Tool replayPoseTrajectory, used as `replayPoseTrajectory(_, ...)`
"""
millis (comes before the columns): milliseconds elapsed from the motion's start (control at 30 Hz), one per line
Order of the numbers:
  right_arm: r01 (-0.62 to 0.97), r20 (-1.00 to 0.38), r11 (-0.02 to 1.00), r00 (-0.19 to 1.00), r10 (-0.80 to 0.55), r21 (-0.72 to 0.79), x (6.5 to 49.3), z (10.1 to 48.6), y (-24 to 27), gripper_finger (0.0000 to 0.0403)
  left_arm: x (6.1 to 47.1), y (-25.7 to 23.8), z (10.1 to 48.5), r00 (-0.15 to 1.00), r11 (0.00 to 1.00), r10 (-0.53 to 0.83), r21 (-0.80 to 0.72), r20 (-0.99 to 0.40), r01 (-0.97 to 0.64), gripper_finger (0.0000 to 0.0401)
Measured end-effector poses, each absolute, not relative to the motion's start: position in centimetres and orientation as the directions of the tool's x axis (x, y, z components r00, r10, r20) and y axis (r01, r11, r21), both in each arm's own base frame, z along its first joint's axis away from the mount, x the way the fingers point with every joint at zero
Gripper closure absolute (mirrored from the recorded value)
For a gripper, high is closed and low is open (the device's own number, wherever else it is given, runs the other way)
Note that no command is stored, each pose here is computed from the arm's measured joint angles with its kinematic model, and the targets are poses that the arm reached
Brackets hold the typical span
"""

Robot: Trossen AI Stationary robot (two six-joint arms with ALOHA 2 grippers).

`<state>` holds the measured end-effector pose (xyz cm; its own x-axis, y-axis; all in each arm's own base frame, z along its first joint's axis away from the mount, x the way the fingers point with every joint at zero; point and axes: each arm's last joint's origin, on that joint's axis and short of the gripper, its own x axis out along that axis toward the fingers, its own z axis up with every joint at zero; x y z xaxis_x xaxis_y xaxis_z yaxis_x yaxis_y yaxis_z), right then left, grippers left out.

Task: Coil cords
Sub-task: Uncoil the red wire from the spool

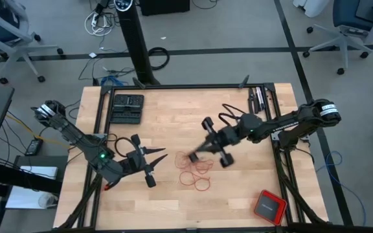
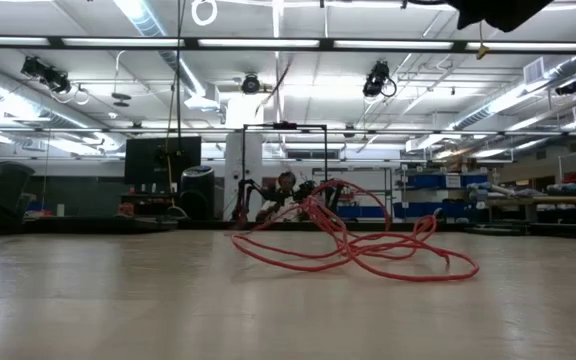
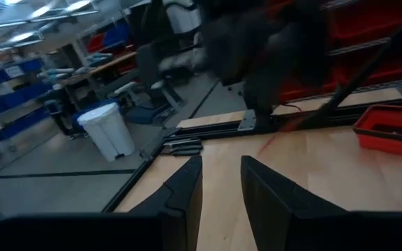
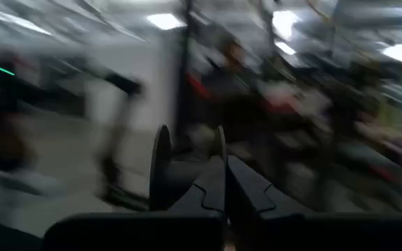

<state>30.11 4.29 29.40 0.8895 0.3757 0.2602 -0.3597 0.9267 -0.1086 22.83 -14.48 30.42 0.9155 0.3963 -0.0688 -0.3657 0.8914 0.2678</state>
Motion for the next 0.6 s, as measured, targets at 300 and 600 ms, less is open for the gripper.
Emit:
replayPoseTrajectory(300,-0.217,0.179,0.964,0.953,0.243,-0.154,30.8,28.1,4.1,0.0403,25.1,-11.1,29.8,0.923,0.918,0.362,0.221,-0.127,-0.330,0.0298)
replayPoseTrajectory(600,-0.191,0.165,0.965,0.961,0.221,-0.182,30.8,28.0,4.1,0.0403,25.4,-10.8,29.8,0.932,0.929,0.339,0.201,-0.132,-0.310,0.0298)
